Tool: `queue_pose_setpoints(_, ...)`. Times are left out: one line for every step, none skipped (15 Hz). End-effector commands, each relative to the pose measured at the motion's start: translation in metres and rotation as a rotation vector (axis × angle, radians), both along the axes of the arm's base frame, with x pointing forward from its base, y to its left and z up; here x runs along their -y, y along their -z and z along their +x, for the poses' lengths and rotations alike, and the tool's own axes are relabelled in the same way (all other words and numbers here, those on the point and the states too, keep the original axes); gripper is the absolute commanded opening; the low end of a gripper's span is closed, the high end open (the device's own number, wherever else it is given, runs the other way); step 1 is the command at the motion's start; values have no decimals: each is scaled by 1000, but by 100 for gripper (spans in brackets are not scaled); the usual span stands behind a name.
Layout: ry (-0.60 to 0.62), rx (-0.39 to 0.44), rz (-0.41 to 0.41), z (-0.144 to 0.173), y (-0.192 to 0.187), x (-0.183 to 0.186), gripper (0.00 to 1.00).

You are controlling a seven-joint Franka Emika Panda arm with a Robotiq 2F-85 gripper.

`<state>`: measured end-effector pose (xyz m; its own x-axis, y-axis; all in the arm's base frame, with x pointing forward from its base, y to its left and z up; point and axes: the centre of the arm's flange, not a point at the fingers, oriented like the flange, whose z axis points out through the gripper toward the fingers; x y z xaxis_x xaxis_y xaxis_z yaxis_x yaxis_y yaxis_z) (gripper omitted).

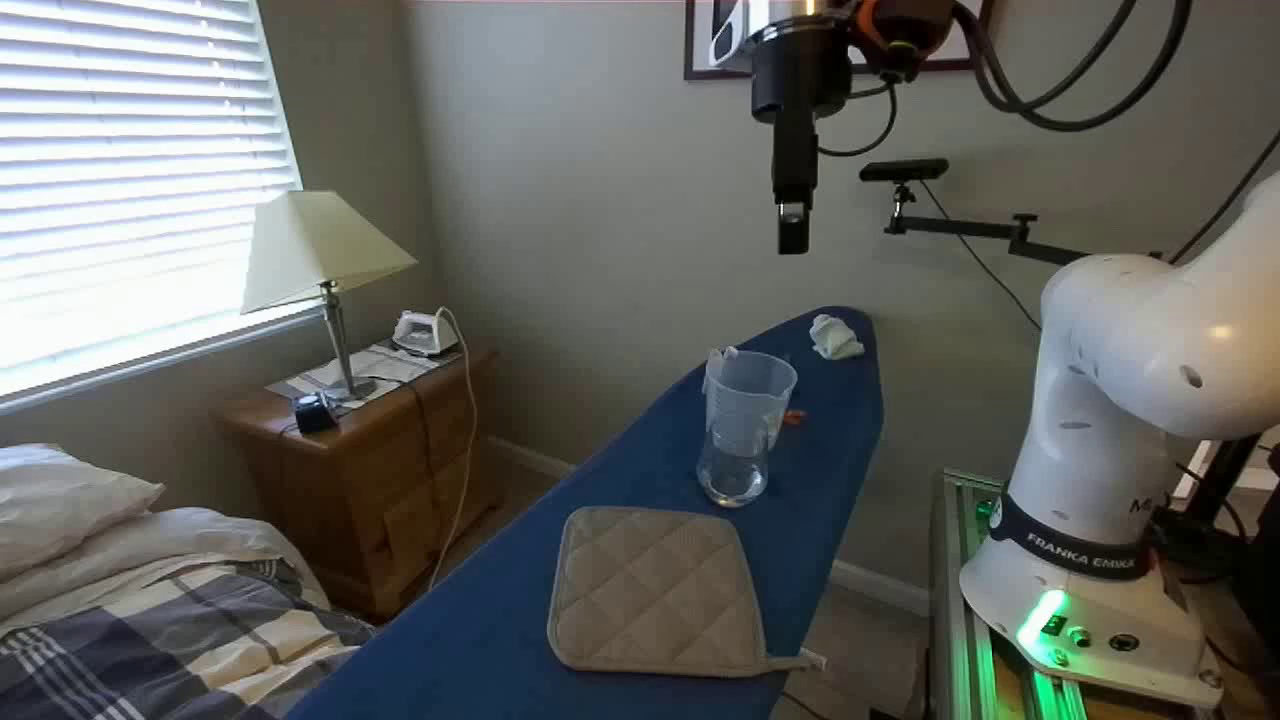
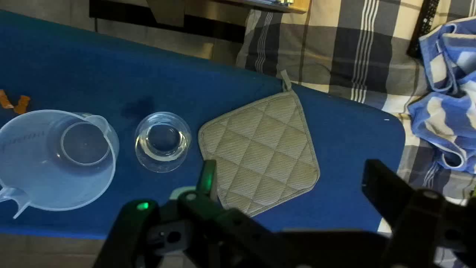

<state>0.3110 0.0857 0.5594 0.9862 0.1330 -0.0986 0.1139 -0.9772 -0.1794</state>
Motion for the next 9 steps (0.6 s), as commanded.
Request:
queue_pose_setpoints(0, 0, 0, 0, 0, 0, 100)
queue_pose_setpoints(0, 0, 0, 0, 0, 0, 100)
queue_pose_setpoints(0, 0, 0, 0, 0, 0, 100)
queue_pose_setpoints(0, 0, 0, 0, 0, 0, 100)
queue_pose_setpoints(21, 8, -9, 6, 3, 10, 100)
queue_pose_setpoints(52, 6, -21, 13, 3, 24, 100)
queue_pose_setpoints(65, 14, -34, 17, 2, 34, 100)
queue_pose_setpoints(80, 14, -52, 22, 1, 48, 100)
queue_pose_setpoints(92, 10, -76, 25, 1, 64, 100)
